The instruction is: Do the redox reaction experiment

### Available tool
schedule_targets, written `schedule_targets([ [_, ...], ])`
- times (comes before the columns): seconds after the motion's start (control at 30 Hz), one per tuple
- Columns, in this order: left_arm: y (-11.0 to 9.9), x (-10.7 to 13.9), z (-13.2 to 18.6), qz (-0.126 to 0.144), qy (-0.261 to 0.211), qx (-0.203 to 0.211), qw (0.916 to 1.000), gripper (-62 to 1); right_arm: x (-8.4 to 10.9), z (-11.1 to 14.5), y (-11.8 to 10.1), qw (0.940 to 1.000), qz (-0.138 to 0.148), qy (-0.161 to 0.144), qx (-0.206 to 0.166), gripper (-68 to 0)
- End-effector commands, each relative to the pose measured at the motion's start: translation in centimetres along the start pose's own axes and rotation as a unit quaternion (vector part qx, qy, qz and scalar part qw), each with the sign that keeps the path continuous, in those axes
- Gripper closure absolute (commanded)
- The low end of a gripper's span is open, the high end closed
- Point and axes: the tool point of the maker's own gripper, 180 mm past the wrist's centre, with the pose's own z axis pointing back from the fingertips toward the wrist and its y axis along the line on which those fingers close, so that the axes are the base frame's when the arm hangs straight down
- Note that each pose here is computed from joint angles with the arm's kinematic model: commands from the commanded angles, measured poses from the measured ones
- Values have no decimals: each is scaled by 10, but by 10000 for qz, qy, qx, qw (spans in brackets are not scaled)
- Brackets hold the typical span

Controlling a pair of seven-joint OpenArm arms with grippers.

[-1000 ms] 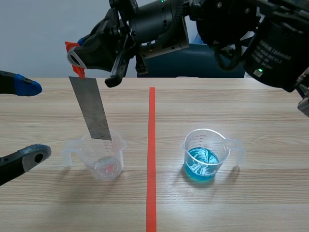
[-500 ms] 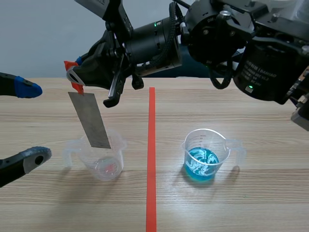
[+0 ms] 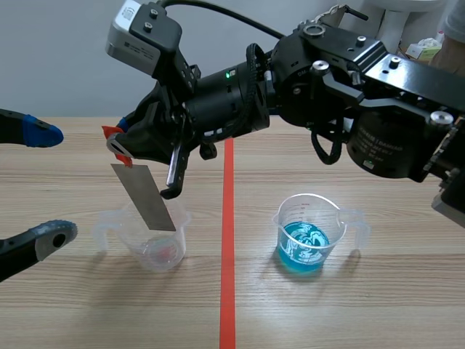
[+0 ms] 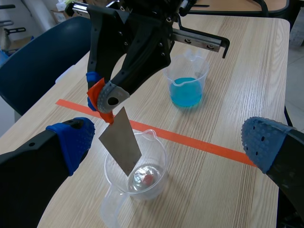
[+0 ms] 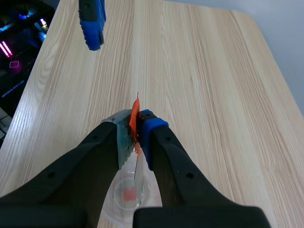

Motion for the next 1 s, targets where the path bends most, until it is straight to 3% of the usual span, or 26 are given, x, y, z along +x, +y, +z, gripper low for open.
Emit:
schedule_targets([
  [0.0, 1, 5, 0, 38, -127, 40, 9999, -623, 11, -1, -1, 9998, 116, -150, 60, -7],
  [0.2, 1, 5, 0, 38, -127, 40, 9999, -623, 1, -7, 7, 9995, 283, -23, 165, -7],
  [0.5, 1, 5, 0, 37, -127, 41, 9999, -623, -17, -13, 1, 9989, 399, 245, 100, -7],
  [0.8, 1, 5, 0, 37, -127, 41, 9999, -623, -16, -14, 1, 9989, 411, 212, 102, -8],
  [0.97, 1, 5, 0, 37, -127, 41, 9999, -623, -15, -15, 1, 9989, 415, 199, 108, -150],
])
